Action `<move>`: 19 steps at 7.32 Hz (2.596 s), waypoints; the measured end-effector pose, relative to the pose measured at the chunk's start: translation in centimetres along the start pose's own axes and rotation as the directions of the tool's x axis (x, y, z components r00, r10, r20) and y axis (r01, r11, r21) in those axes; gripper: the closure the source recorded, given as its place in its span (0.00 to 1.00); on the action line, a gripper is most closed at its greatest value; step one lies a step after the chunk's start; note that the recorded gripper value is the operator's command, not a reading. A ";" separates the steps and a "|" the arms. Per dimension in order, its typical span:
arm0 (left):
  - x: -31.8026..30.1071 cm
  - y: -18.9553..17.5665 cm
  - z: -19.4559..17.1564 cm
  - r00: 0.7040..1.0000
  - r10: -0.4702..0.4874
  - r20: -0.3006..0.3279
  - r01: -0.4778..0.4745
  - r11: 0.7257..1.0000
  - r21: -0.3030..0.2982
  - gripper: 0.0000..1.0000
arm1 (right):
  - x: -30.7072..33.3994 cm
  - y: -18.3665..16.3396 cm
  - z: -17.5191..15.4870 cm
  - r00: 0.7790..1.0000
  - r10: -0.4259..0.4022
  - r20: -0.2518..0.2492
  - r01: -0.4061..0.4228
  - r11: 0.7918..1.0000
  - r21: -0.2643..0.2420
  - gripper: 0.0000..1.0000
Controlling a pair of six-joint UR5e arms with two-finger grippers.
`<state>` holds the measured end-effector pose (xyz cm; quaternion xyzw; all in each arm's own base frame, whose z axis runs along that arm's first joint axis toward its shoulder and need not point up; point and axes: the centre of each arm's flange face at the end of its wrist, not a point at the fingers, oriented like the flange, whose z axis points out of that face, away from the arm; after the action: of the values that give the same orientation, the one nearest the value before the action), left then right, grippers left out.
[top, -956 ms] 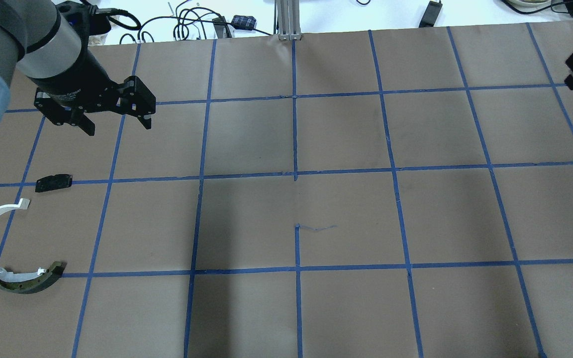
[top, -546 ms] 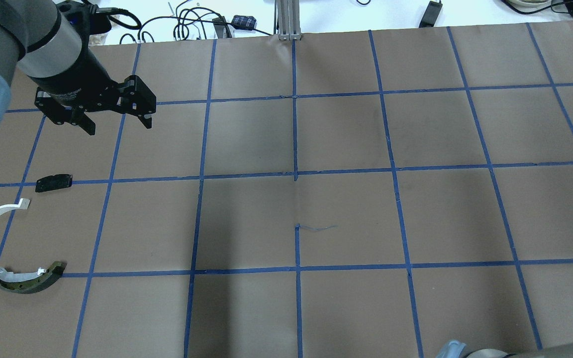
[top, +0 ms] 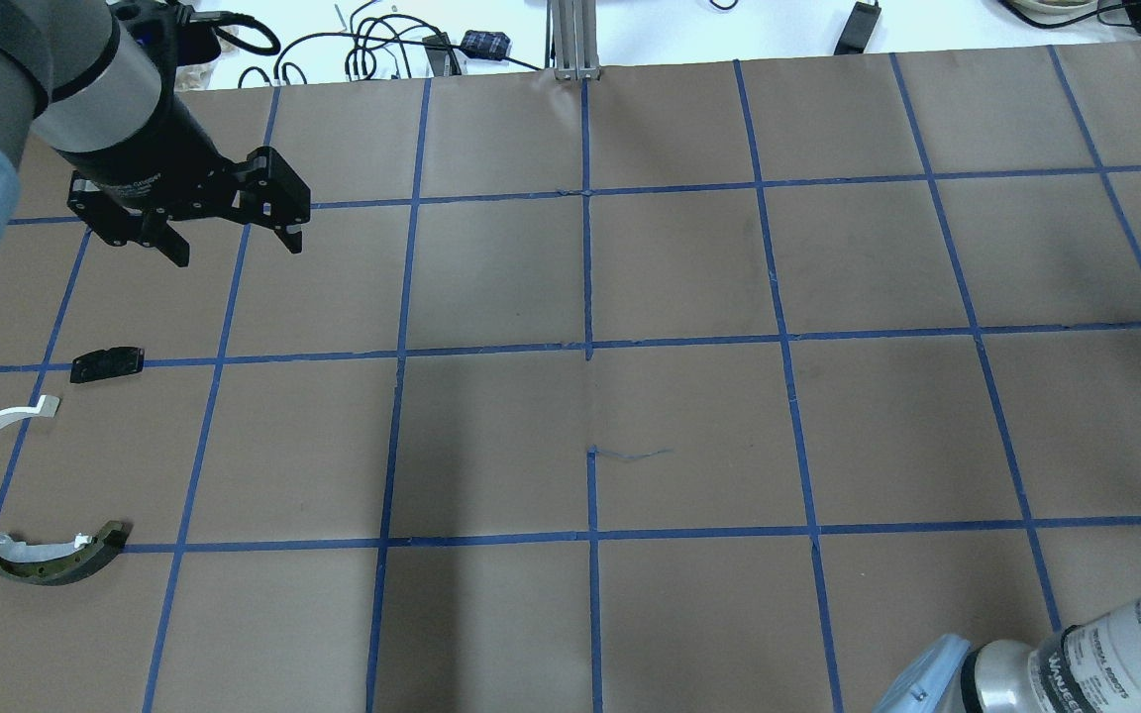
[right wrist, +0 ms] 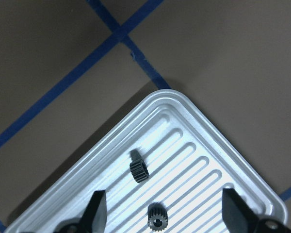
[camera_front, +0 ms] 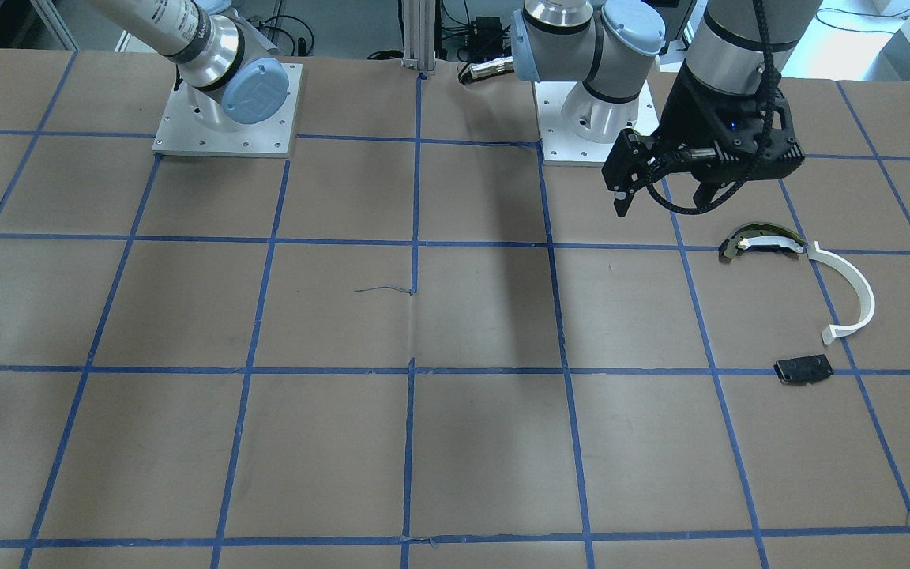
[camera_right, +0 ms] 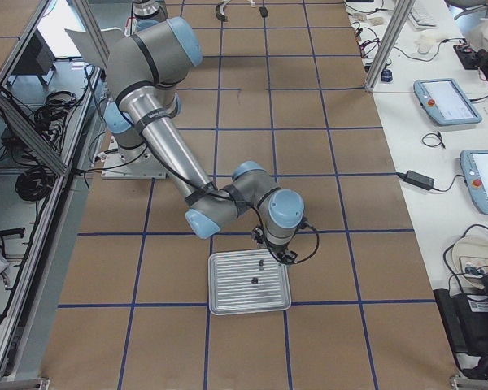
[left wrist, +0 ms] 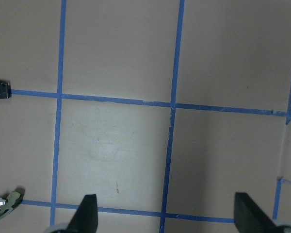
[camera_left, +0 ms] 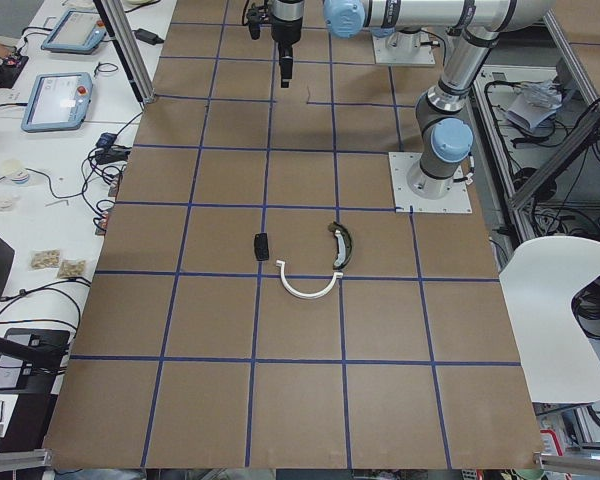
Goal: Place bearing gear from tray to pile
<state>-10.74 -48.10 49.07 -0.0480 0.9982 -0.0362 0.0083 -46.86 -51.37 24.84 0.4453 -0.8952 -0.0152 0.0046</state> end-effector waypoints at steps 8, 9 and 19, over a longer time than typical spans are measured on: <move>-0.3 0.0 0.0 1.000 -0.005 0.002 0.005 1.000 0.000 0.00 | -2.2 2.1 6.9 0.986 -0.167 0.007 0.166 0.984 0.057 0.68; -0.3 0.0 0.1 1.000 -0.006 0.002 0.006 1.000 -0.002 0.00 | -2.3 2.2 7.0 0.985 -0.170 0.002 0.169 0.984 0.052 0.83; -0.3 0.2 0.4 1.000 -0.006 0.003 0.006 1.000 -0.009 0.00 | -14.6 -16.2 -15.0 0.951 0.282 0.129 -0.275 0.959 -0.071 0.97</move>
<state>-10.47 -47.93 48.66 -0.0509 0.9982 -0.0319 0.0094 -24.78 -49.88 39.36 0.3122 -0.9465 -0.0683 -0.0437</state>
